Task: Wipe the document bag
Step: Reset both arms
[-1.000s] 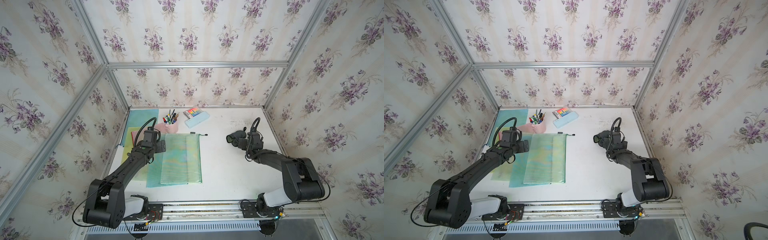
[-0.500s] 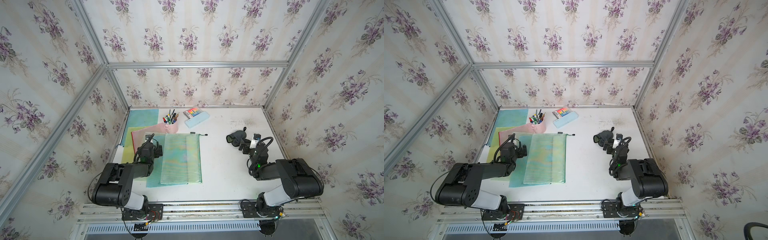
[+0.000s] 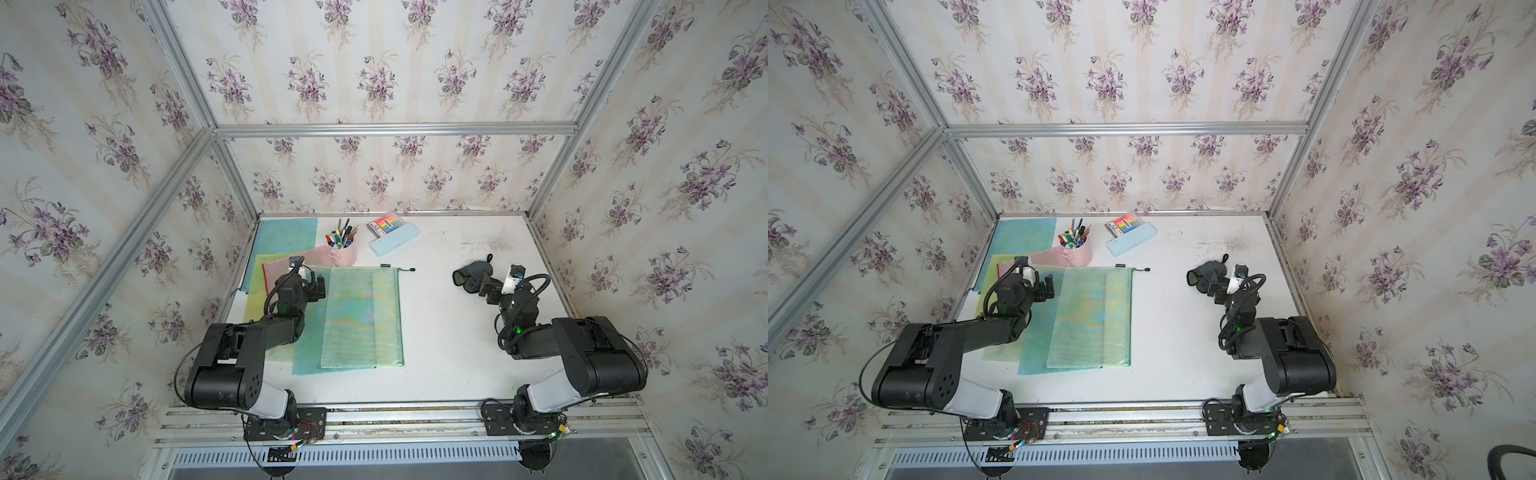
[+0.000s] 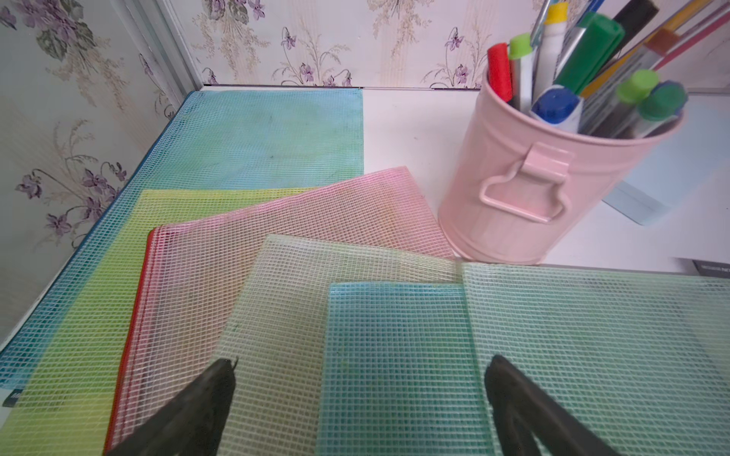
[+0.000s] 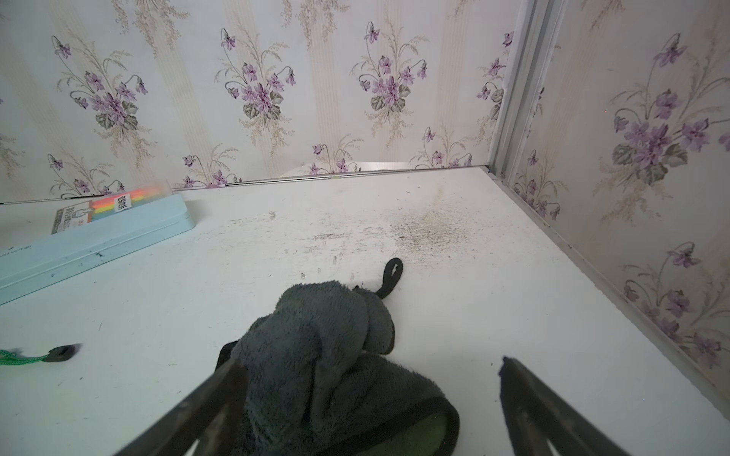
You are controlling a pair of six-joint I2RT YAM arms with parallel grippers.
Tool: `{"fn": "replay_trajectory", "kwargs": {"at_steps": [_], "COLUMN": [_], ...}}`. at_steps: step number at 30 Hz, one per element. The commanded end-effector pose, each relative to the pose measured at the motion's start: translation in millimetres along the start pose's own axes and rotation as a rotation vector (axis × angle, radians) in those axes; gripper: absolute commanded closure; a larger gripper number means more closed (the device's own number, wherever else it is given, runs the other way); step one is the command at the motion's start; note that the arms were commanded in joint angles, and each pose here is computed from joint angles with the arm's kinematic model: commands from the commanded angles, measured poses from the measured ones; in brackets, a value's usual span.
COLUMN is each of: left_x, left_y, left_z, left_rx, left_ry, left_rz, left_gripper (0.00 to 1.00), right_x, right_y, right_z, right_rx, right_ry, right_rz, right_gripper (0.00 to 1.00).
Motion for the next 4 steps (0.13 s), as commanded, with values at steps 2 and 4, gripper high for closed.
{"fn": "replay_trajectory", "kwargs": {"at_steps": [2, 4], "left_x": [-5.2, -4.8], "left_y": [-1.8, -1.7], "left_z": [-0.1, -0.3], "left_rx": [0.013, 0.013], "left_ry": [-0.022, -0.022], "left_rz": [0.001, 0.002], "left_gripper": [0.00, 0.00], "right_x": [-4.2, -5.0], "right_y": [-0.6, -0.8], "right_z": [-0.1, -1.3], "right_rx": [0.002, 0.002], "right_ry": [-0.024, -0.029], "right_rz": [0.005, 0.007], "right_gripper": [0.00, 0.00]}}
Point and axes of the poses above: each gripper's point midway between its finger pads, its own z axis out along the fingers, its own y axis along the line the jaws close on, x = y × z, the point moved 7 cm from there along -z, back along the fingers, and after that the axes turned 9 degrees about -z, right-handed, at the moved point
